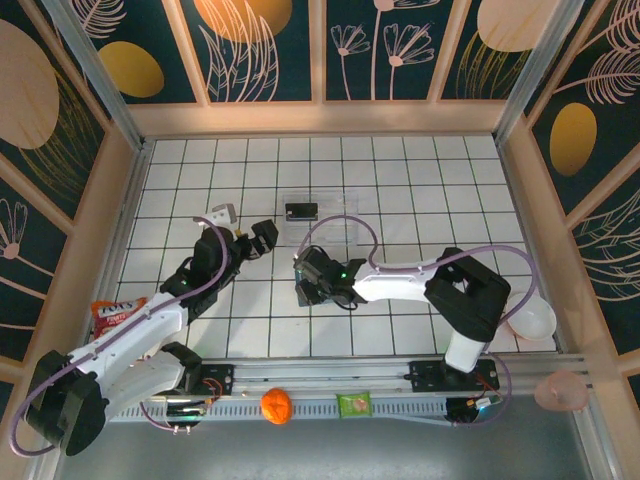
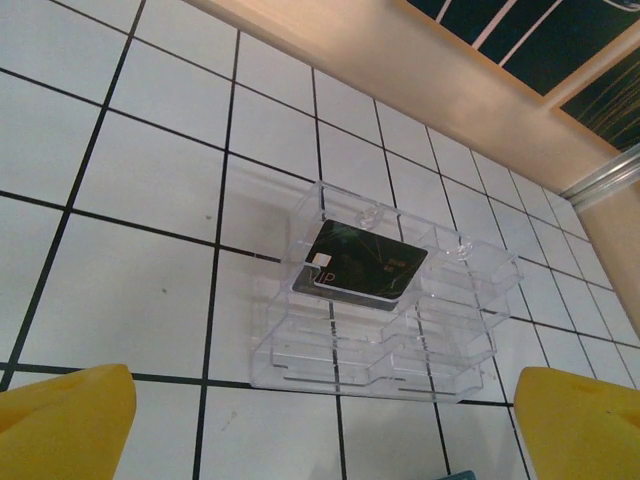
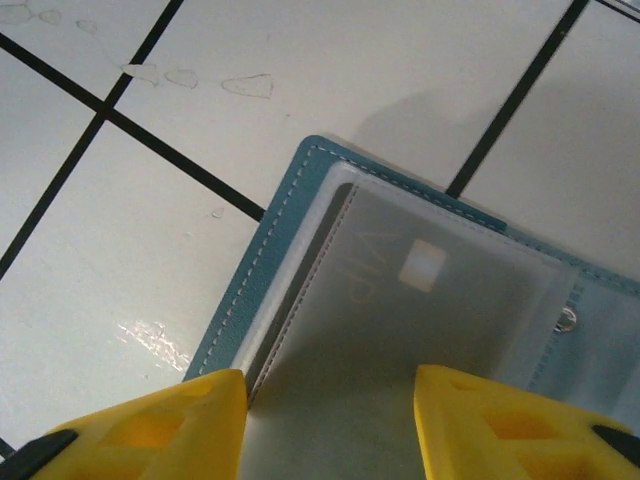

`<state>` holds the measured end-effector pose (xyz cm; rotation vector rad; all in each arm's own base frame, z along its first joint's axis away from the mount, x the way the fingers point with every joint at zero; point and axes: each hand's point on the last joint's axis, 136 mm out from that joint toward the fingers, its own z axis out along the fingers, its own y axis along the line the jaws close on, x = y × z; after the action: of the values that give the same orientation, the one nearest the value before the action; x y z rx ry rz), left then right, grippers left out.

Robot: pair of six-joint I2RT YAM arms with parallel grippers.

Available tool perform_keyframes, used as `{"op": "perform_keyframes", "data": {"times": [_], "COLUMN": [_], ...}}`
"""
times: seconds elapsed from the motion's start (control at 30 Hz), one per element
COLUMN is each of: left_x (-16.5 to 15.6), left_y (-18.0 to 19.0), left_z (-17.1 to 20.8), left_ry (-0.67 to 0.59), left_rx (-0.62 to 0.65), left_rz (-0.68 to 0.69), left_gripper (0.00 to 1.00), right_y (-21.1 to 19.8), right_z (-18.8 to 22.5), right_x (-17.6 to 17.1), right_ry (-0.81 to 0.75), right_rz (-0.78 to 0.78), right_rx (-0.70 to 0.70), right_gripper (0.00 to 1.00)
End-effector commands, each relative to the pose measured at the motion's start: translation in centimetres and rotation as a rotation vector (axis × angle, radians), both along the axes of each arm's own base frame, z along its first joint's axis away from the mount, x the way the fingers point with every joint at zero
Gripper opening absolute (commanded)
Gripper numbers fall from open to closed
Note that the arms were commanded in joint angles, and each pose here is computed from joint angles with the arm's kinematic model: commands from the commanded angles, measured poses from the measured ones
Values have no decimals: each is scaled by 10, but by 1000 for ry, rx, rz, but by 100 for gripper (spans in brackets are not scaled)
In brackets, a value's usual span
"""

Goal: Take the credit cards out of the card holder

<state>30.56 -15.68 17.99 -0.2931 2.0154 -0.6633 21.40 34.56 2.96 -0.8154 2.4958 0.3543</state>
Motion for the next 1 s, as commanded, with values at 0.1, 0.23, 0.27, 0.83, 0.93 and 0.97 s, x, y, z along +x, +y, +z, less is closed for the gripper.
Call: {"op": "perform_keyframes", "data": {"times": [0.1,0.23,0.27,0.83,0.93,0.97], "left_x": [-10,-19,-21,-56,-62,-64], "left_y": [-7,-23,-27,-87,-91,-93], "left_z": [-32,-55,-59,-115,-127,-128], "left_ry": [100,166,179,353,392,397], "left_rx": [-30,-70,-78,-15,0,5], "left_rz": [-41,-120,-139,-395,-422,-435], "left_gripper": [85,74,71,29,29,29], "right_y": [-15,-12,-11,-16,-16,-17], "right_z": [-14,-2,0,42,41,41], "right_x": [-1,3,3,16,16,16], "right_ry": [-3,-13,-14,-9,-2,0], "right_rz": [-36,-55,-58,-147,-153,-155], "right_rx": [-78,-9,12,287,292,294], "right_gripper": [28,12,9,0,0,0]}}
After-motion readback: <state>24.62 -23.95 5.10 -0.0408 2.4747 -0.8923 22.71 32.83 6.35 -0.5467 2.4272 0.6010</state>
